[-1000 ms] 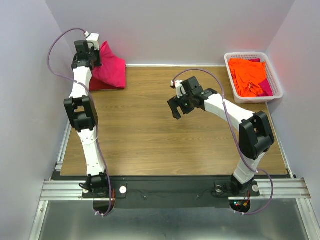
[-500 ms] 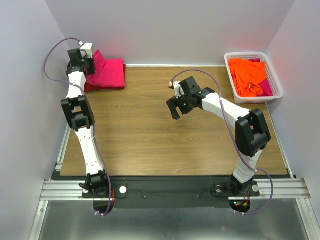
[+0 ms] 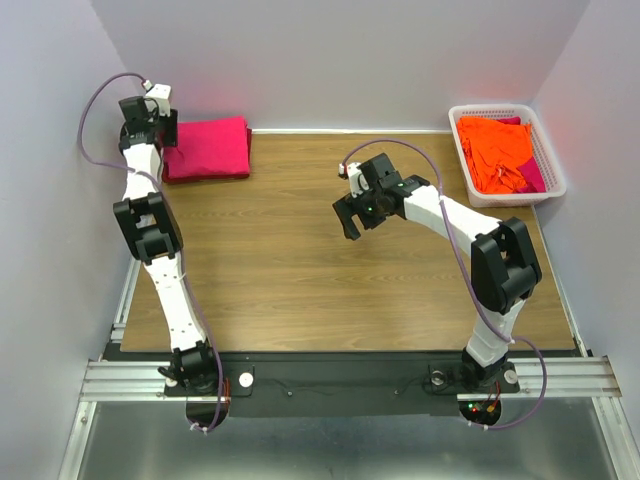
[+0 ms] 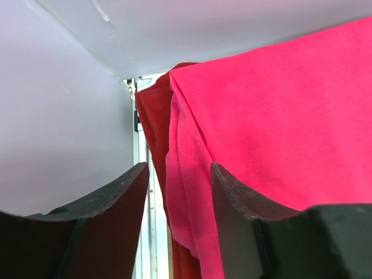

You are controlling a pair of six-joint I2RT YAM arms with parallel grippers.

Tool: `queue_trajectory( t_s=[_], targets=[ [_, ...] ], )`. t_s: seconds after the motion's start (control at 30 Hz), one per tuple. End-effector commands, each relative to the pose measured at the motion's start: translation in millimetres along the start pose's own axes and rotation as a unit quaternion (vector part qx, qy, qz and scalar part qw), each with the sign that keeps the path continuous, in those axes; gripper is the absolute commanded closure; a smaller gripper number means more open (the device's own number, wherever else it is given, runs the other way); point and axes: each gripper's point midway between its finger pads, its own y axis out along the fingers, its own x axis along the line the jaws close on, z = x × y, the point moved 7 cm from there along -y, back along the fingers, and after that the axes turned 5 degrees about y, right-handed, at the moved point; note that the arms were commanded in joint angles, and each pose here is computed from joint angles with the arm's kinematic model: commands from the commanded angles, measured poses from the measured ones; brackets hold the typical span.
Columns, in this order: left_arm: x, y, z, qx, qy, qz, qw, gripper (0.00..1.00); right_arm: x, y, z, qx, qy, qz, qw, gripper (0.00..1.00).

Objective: Fold and stack the t-shirts
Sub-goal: Neatly place the folded tshirt to the corner

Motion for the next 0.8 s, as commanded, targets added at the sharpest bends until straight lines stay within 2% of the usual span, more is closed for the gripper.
queue_trajectory(
  t_s=[0.0,0.13,0.23,0.33,0.53,0.77],
  targets=[
    [33,-59,-76,-0.094,0.027,-0.035,0.995,0.45,2,-9,-16,-0.026,-0.004,-0.006,1.000,0.00],
    [21,-56,-79,-0.110,0.009,0.013,0.994,0.55,2,-5,-15,-0.021,-0.001,-0.007,1.000,0.00],
    [18,-47,-69,-0.101,-0.006,0.018,0.995,0.67,2,-3,-14,-0.019,-0.001,-0.007,1.000,0.00],
    [16,-36,-55,-0.088,-0.013,0.021,0.996,0.72,2,0,-14,-0.016,0.000,-0.006,1.000,0.00],
    [14,-11,-22,-0.057,-0.036,0.020,0.998,0.74,-1,7,-8,-0.004,0.003,-0.001,1.000,0.00],
    [19,12,22,0.000,-0.041,-0.018,0.999,0.76,-3,11,-6,0.002,0.002,0.006,1.000,0.00]
  ],
)
